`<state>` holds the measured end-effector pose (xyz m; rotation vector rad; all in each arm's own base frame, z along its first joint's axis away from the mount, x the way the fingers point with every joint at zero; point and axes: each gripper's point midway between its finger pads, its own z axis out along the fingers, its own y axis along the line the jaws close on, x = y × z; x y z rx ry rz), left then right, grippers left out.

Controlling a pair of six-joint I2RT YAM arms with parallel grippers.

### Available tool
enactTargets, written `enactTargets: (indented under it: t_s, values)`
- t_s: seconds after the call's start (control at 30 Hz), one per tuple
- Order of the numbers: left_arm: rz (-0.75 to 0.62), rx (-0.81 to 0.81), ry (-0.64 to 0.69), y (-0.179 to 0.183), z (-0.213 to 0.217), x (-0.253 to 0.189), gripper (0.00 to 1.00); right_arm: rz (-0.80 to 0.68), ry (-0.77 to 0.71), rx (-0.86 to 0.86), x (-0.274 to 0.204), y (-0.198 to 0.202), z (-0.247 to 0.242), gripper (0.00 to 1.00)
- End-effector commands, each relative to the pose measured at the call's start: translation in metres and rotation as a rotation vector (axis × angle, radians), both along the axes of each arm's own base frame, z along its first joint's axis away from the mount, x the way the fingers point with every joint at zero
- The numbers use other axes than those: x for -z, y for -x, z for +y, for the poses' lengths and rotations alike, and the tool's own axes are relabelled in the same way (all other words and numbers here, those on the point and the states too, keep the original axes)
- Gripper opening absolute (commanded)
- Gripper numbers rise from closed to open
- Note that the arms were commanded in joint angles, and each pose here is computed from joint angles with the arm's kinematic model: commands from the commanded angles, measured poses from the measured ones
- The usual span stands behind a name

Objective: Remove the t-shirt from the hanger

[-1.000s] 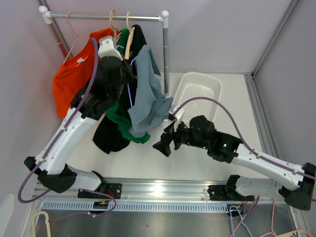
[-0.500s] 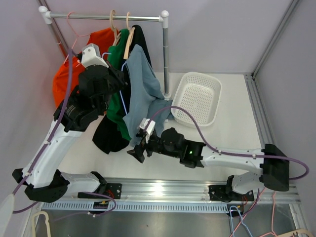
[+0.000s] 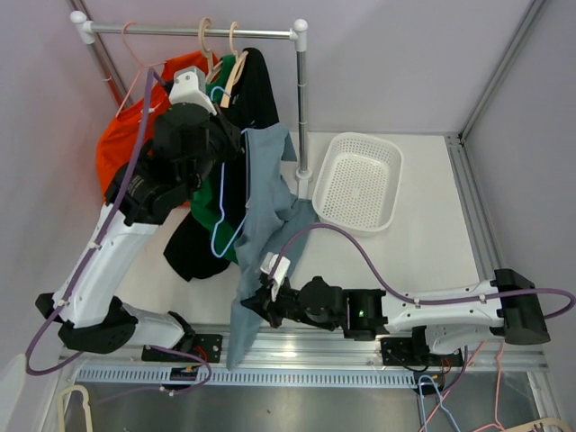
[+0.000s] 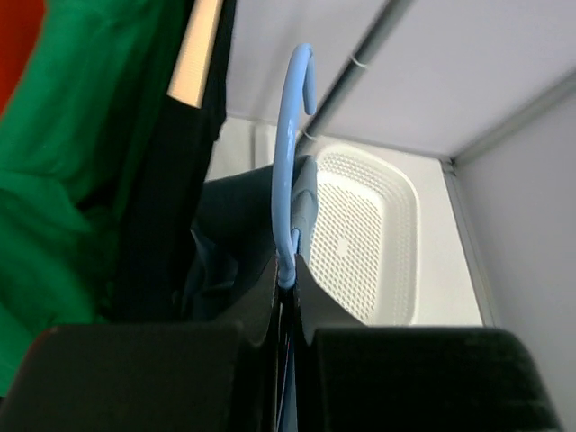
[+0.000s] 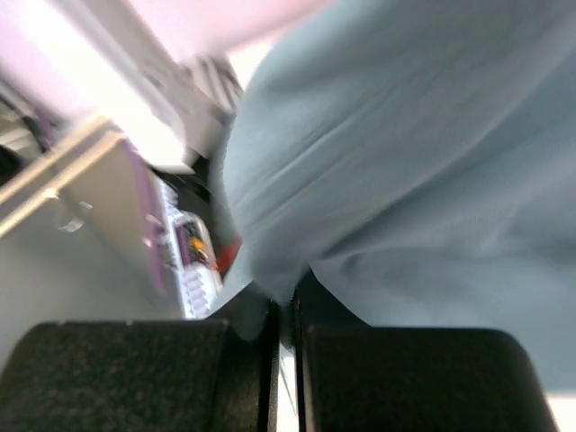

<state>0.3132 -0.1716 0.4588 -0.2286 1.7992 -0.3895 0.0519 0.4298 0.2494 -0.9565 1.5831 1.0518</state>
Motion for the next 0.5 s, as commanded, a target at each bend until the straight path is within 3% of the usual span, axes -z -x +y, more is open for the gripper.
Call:
enactTargets:
  t_s: [0.0,0.1,0.2,0.3,0.37,0.4,0.47]
  values:
    - [-0.102,0.170,0.104,0.038,-0.008,-0.060,0.01,0.140,0.117,0.117,0.055,-0.020,-0.030,0.00]
    - [-0.112,0.221,0.105,0.087,0.009,-0.062,0.01,0.169,0.091,0.197,0.051,-0.057,-0.047,0.00]
    - [-0.195,0.174,0.130,0.108,0.044,-0.061,0.01,0.166,0.114,0.239,0.044,-0.078,-0.051,0.00]
    - [-0.202,0.355,0.153,0.148,0.044,-0.051,0.00,0.166,0.145,0.384,0.040,-0.118,-0.069,0.00]
    - [-0.152,0.513,0.176,0.173,0.029,-0.022,0.01,0.157,0.112,0.466,0.024,-0.142,-0.083,0.00]
    - [-0.097,0.550,0.178,0.183,0.027,0.014,0.01,0.151,0.094,0.543,0.017,-0.164,-0.097,0.00]
    - [-0.059,0.589,0.204,0.200,0.032,0.037,0.01,0.133,0.058,0.644,-0.008,-0.188,-0.116,0.00]
